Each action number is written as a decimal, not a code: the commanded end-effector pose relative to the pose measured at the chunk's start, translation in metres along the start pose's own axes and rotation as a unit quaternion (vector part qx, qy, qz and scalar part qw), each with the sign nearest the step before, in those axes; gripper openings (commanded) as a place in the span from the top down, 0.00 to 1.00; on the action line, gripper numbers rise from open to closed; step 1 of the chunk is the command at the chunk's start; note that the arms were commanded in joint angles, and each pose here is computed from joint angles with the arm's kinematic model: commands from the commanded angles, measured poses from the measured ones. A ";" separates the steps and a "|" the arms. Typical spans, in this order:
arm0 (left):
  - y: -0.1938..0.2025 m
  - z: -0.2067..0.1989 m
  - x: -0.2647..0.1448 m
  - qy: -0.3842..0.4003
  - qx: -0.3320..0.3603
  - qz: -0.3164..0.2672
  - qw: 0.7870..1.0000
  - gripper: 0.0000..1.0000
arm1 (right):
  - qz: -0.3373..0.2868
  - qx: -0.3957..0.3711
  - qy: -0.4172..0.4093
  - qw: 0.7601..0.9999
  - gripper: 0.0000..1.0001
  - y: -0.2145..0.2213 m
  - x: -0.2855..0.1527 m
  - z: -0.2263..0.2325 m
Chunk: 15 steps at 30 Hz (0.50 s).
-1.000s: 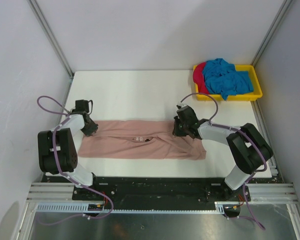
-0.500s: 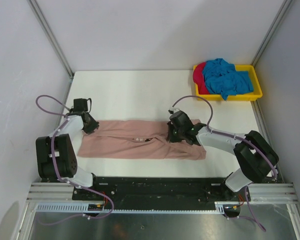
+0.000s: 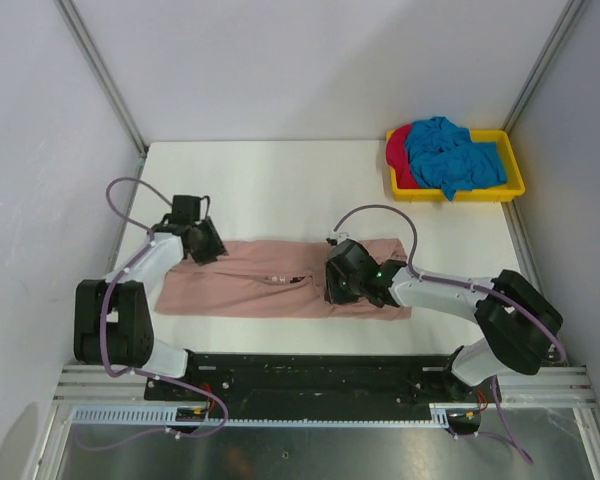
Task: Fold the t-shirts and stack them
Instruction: Fold the other side of the tshirt into a rectangle
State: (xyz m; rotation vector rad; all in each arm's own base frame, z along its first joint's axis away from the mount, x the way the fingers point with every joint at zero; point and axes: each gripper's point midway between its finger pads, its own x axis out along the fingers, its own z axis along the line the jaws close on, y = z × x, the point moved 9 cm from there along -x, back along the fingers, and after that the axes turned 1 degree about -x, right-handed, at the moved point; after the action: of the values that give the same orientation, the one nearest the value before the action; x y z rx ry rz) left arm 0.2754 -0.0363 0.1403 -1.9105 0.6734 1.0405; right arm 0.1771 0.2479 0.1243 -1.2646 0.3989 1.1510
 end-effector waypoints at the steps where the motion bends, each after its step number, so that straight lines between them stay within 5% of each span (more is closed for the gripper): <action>1: 0.013 -0.034 -0.008 0.077 0.081 0.022 0.994 0.58 | -0.027 0.002 0.001 1.000 0.68 -0.006 -0.019 0.003; 6: 0.039 -0.074 -0.010 0.123 0.156 0.051 0.979 0.57 | -0.067 0.009 0.025 0.997 0.63 -0.016 -0.048 -0.007; 15: 0.090 -0.154 -0.014 0.170 0.278 0.070 0.943 0.56 | -0.089 0.063 0.141 0.984 0.69 -0.024 -0.069 -0.064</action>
State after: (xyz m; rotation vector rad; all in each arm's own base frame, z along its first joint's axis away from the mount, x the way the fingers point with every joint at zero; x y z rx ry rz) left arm 0.2609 -0.1751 0.1512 -1.6338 1.1384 0.6491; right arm 0.1885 0.1881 0.1806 -1.2741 0.4249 0.8576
